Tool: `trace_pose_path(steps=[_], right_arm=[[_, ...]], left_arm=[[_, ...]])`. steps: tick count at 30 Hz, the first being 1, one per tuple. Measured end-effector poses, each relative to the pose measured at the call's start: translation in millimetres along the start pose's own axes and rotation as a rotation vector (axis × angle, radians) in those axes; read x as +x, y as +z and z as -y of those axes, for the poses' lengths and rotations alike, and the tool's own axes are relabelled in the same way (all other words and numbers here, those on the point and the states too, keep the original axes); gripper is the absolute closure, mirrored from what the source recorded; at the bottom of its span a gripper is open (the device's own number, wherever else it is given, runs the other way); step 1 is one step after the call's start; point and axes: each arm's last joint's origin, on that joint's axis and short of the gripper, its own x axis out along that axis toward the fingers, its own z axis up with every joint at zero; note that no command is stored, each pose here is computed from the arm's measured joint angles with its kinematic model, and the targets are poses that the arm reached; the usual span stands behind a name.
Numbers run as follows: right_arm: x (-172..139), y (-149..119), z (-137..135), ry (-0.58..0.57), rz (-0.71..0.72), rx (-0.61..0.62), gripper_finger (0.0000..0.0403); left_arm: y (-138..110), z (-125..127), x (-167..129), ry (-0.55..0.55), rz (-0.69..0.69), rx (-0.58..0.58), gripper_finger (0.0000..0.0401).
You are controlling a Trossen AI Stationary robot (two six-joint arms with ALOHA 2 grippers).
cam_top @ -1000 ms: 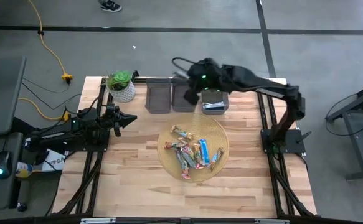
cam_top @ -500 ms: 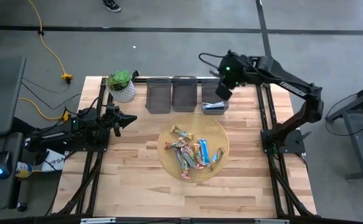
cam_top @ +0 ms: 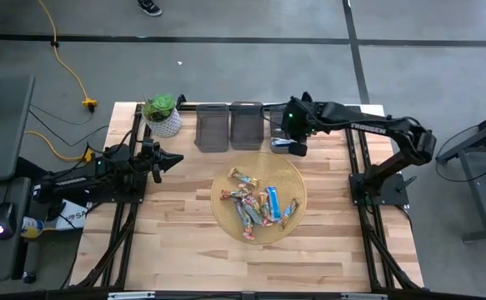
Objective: Pick and place Granola Bars by type
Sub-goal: Put the blue granola bar into the right black bin
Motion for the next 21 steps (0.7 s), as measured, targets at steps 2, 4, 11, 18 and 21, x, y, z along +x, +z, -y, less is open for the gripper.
trace_pose_path(steps=[2,4,11,18,21], right_arm=[[8,-4,5,-0.011,0.019,0.014,0.0344],[14,-8,9,-0.023,0.029,0.016,0.0344],[26,-14,16,-0.010,0.083,-0.006,0.0344],[28,-13,19,0.022,0.125,-0.032,0.0344],[28,-13,19,0.027,0.127,-0.032,0.0342]], left_arm=[[0,0,0,0.000,0.000,0.000,0.0391],[0,0,0,0.000,0.000,0.000,0.0391],[0,0,0,0.000,0.000,0.000,0.0391],[0,0,0,0.000,0.000,0.000,0.0391],[0,0,0,0.000,0.000,0.000,0.0391]])
